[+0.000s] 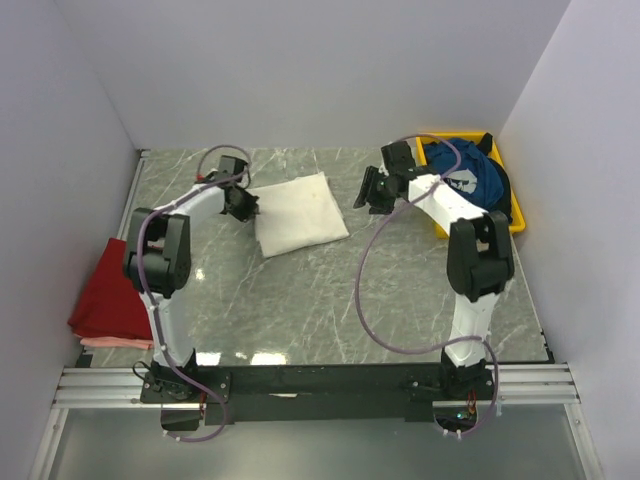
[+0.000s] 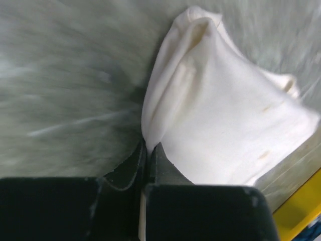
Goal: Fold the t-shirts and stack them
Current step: Neatly place the folded tshirt to the corner, then reset both grippers
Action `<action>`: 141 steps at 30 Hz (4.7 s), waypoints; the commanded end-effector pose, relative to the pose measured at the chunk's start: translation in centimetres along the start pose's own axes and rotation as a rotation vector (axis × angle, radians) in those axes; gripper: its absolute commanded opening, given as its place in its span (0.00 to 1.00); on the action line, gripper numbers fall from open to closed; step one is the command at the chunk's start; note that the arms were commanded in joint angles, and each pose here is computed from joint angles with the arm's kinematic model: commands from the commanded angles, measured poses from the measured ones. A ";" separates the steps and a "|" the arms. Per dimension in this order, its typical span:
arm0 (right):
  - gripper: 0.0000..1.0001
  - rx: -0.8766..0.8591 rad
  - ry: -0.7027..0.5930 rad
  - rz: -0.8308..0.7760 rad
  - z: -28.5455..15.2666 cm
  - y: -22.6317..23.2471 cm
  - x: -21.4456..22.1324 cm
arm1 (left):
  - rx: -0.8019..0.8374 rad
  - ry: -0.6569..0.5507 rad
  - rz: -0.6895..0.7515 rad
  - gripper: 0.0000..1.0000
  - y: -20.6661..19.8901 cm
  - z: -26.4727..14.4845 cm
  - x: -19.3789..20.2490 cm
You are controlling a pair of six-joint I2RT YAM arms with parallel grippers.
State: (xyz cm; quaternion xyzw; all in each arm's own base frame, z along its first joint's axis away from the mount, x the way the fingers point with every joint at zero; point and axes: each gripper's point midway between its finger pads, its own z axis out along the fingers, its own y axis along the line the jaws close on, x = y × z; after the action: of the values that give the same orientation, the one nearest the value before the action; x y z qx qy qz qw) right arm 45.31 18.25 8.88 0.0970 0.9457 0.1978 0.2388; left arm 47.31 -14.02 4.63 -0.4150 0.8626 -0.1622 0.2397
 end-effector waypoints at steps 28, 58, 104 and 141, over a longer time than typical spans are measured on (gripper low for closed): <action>0.56 -0.194 -0.073 -0.119 -6.7 7.0 3.9 | -0.244 -0.498 -0.615 0.01 14.0 -20.2 -22.0; 0.56 -0.213 -0.094 -0.159 -8.7 8.9 4.1 | -0.100 -0.698 -0.543 0.01 13.0 -30.7 -25.3; 0.57 -0.206 -0.012 -0.299 -8.9 9.5 12.2 | -0.341 -0.833 -0.645 1.00 30.4 -32.7 -10.8; 0.84 -0.171 -0.244 -0.194 -14.7 4.6 12.0 | 0.253 -0.182 0.388 1.00 1.5 -18.8 13.2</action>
State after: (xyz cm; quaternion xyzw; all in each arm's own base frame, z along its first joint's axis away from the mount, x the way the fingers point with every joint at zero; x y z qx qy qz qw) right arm 27.88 22.09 16.46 -0.0160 0.9072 0.2455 0.3412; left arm 28.06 -19.13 13.85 -0.2642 0.8816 -0.1464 0.3628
